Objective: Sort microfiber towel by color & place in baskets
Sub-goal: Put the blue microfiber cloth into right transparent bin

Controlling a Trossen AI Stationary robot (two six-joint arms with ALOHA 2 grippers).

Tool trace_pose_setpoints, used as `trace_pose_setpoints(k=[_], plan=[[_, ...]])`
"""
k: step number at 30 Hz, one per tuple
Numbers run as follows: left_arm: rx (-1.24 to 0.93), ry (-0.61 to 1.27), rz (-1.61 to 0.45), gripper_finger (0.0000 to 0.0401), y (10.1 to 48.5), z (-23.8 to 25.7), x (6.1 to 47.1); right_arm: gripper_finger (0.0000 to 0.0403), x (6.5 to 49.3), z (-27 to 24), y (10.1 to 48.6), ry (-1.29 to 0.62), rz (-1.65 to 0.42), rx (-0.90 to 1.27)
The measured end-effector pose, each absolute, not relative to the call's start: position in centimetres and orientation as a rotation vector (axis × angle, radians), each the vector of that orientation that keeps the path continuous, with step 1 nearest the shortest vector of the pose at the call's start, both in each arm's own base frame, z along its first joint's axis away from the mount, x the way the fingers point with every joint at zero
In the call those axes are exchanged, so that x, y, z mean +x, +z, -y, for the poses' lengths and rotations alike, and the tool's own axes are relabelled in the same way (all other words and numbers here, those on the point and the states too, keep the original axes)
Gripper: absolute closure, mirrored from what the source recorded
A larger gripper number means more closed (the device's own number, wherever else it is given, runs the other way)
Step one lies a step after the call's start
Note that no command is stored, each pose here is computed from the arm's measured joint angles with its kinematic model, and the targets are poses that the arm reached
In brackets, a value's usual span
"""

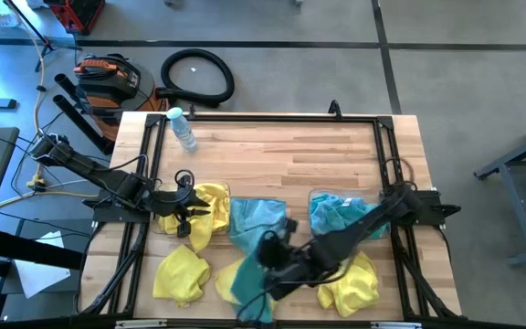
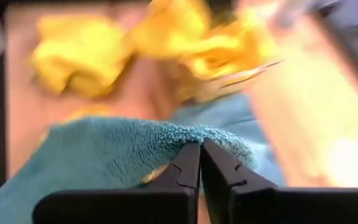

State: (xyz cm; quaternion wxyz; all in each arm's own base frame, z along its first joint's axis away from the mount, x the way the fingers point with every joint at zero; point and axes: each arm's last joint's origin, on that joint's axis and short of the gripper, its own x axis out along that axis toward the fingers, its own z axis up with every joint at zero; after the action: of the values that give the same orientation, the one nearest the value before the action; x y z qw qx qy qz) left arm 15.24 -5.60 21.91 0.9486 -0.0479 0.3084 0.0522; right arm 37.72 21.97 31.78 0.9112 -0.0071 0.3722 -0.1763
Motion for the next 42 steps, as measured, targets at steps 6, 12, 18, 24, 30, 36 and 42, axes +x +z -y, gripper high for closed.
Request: trace_pose_setpoints(k=[6,12,18,24,30,36,42], plan=[[-0.098,0.106,-0.627,0.0316,21.9,5.6,15.2,0.0401,32.2,-21.9,36.2,-0.56,-0.588,0.007],[-0.099,0.106,-0.626,0.0316,21.9,5.6,15.2,0.0402,27.6,-20.5,38.5,-0.719,-0.468,0.066],[-0.099,0.106,-0.626,0.0316,21.9,5.6,15.3,0.0402,26.0,-19.1,40.5,-0.725,-0.394,0.097],[-0.1,0.106,-0.624,0.0316,21.9,5.6,15.3,0.0403,24.5,-16.4,43.0,-0.736,-0.366,0.115],[-0.099,0.107,-0.626,0.0316,21.9,5.6,15.3,0.0403,23.2,-13.4,45.0,-0.715,-0.431,0.169],[-0.098,0.108,-0.625,0.0316,21.9,5.6,15.3,0.0403,22.5,-11.6,45.8,-0.651,-0.542,0.167],[-0.097,0.109,-0.625,0.0316,21.9,5.6,15.3,0.0403,21.5,-10.3,46.5,-0.584,-0.611,0.152]])
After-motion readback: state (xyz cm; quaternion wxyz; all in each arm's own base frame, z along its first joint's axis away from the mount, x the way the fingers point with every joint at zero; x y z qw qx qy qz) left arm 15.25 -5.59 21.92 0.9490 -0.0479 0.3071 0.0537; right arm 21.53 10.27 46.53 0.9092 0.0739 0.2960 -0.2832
